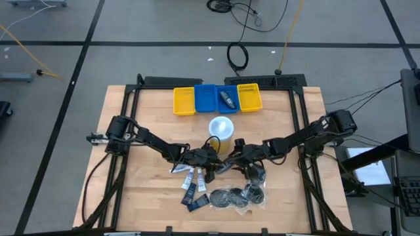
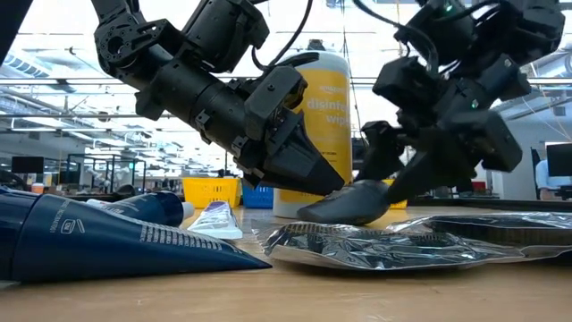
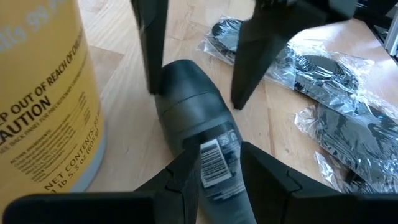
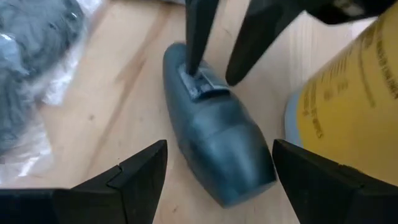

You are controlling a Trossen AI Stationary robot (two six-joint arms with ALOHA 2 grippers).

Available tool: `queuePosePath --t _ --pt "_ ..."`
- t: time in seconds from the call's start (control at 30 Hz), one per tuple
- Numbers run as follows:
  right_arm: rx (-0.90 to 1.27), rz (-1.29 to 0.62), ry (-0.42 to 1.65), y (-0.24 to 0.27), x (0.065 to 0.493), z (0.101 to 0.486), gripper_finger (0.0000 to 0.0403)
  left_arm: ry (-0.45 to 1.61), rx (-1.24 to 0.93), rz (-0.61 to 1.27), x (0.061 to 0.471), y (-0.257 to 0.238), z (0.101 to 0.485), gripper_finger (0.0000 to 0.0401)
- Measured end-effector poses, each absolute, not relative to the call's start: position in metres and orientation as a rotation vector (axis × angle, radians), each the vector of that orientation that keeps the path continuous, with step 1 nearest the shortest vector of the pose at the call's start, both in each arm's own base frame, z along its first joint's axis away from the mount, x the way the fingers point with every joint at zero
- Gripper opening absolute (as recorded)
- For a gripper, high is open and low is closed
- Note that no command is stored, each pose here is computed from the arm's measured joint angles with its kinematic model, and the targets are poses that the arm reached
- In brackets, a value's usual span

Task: Pick & Place Travel size toiletries
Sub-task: Put the deodorant into the right blue basket

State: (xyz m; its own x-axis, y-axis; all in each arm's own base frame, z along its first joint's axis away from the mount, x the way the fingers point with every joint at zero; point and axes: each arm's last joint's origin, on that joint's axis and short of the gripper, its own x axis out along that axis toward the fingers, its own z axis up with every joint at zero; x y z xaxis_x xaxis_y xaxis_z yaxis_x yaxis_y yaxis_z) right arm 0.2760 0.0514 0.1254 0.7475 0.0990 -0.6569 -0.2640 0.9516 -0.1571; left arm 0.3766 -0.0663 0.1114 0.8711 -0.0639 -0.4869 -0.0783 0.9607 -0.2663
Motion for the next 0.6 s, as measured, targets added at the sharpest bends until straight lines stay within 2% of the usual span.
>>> queuePosePath --t 0.17,0.43,0.6 --pt "-0.239 0.228 0.704 0.054 0.282 0.108 0.0281 0.515 -0.283 0.007 0.377 -0.066 0.111 0.0113" --pt "-0.194 0.232 0.678 0.055 0.286 0.105 0.0278 0.52 -0.282 0.008 0.376 -0.066 0.111 0.0113" --pt "-0.163 0.231 0.682 0.055 0.286 0.105 0.0239 0.521 -0.282 0.008 0.376 -0.066 0.111 0.0113"
